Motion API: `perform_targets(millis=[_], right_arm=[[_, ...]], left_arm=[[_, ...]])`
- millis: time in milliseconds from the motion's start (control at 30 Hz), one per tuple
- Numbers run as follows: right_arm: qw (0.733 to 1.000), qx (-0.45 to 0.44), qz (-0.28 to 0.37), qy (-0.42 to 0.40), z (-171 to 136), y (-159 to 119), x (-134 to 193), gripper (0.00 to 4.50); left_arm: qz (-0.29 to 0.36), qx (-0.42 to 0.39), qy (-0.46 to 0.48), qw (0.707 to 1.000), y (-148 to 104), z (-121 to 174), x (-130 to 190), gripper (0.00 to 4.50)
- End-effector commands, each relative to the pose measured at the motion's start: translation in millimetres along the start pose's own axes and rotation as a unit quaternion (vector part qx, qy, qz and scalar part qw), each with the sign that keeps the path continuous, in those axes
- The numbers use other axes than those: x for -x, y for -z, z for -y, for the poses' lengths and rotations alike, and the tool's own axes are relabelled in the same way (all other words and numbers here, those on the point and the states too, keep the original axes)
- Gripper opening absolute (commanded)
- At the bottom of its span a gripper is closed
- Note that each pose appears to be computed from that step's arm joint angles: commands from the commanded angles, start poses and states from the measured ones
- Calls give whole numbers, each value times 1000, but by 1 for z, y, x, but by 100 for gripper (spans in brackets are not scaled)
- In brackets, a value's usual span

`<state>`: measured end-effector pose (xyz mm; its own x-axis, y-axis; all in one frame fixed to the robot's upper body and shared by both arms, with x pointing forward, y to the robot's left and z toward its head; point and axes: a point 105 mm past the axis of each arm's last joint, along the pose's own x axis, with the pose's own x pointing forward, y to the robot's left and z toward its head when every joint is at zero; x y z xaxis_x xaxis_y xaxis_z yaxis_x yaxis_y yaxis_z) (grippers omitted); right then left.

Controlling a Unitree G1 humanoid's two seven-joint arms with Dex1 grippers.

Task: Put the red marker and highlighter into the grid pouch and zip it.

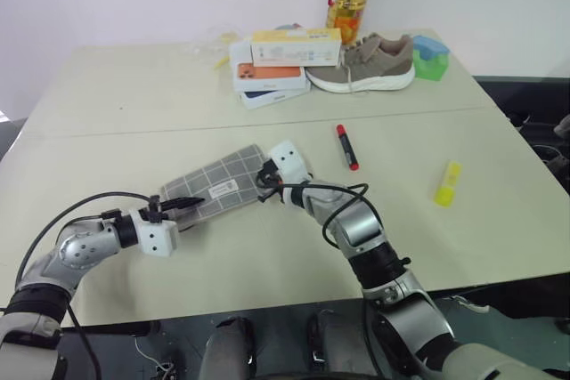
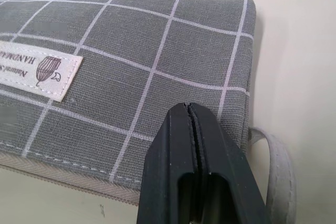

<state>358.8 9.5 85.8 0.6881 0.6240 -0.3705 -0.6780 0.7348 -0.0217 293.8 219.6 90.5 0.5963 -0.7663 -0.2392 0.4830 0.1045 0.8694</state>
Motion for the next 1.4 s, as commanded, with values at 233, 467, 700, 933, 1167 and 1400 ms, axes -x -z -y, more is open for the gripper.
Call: perform_targets(millis=[233, 467, 700, 933, 1167, 1400], right_arm=[[995, 30, 94, 32, 30, -31, 24, 0], [989, 64, 117, 61, 68, -47, 64, 288], [991, 69, 106, 41, 67, -39, 72, 445], [991, 71, 97, 50, 63, -37, 59, 445], [990, 64, 111, 61, 65, -42, 50, 257], [989, 92, 110, 43, 53, -43, 50, 6]], left_arm=[[-18, 163, -96, 982, 4, -8, 2, 6], [-32, 238, -179, 954, -17, -17, -17, 0], [-20, 284, -220, 933, -36, -16, -38, 0], [6, 294, -213, 932, -50, -19, -48, 0], [8, 294, -212, 932, -51, -19, -46, 0], [3, 292, -214, 932, -50, -18, -46, 0]])
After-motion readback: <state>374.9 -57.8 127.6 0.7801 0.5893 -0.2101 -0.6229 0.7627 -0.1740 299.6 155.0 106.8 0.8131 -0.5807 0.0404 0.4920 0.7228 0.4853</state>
